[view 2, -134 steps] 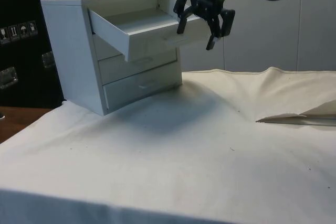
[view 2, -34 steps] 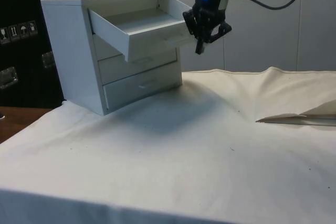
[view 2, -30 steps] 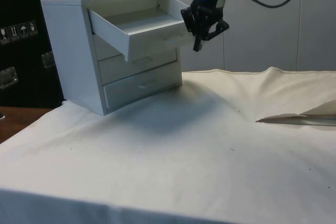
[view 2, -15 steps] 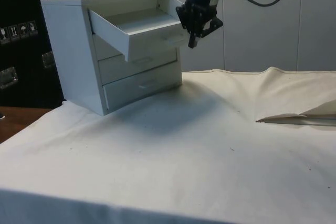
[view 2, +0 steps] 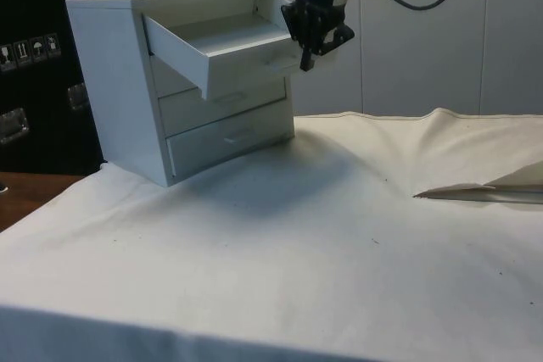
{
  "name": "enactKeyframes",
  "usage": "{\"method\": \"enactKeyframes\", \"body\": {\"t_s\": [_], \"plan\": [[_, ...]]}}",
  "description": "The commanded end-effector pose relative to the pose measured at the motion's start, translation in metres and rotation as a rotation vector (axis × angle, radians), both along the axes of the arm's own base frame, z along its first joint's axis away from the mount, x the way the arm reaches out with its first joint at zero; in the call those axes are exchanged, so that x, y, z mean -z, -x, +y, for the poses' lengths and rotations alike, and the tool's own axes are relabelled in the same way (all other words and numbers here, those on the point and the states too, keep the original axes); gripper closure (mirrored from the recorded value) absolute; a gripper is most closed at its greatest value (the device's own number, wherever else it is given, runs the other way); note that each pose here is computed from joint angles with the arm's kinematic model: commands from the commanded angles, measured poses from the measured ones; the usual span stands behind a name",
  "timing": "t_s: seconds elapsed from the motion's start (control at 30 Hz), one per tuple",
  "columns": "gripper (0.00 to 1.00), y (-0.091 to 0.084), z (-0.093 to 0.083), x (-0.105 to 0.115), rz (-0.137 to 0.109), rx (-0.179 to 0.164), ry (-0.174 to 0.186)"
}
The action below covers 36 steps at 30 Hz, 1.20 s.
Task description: Open the drawer, then close it.
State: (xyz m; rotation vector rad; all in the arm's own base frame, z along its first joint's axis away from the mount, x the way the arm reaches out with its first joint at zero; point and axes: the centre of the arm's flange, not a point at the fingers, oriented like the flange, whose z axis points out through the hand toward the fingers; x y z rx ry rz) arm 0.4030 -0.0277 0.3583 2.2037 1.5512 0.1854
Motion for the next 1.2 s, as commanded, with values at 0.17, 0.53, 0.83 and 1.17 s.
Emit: {"method": "enactKeyframes", "body": {"t_s": [0.17, 0.53, 0.83, 1.17], "plan": [[1.00, -0.005, -0.008, -0.005, -0.030, 0.018, 0.030], [1.00, -0.006, -0.011, -0.004, -0.035, 0.027, 0.036], [1.00, -0.010, -0.016, -0.006, -0.047, 0.033, 0.031], [1.00, -0.014, -0.025, -0.012, -0.089, 0.048, 0.012]]}}
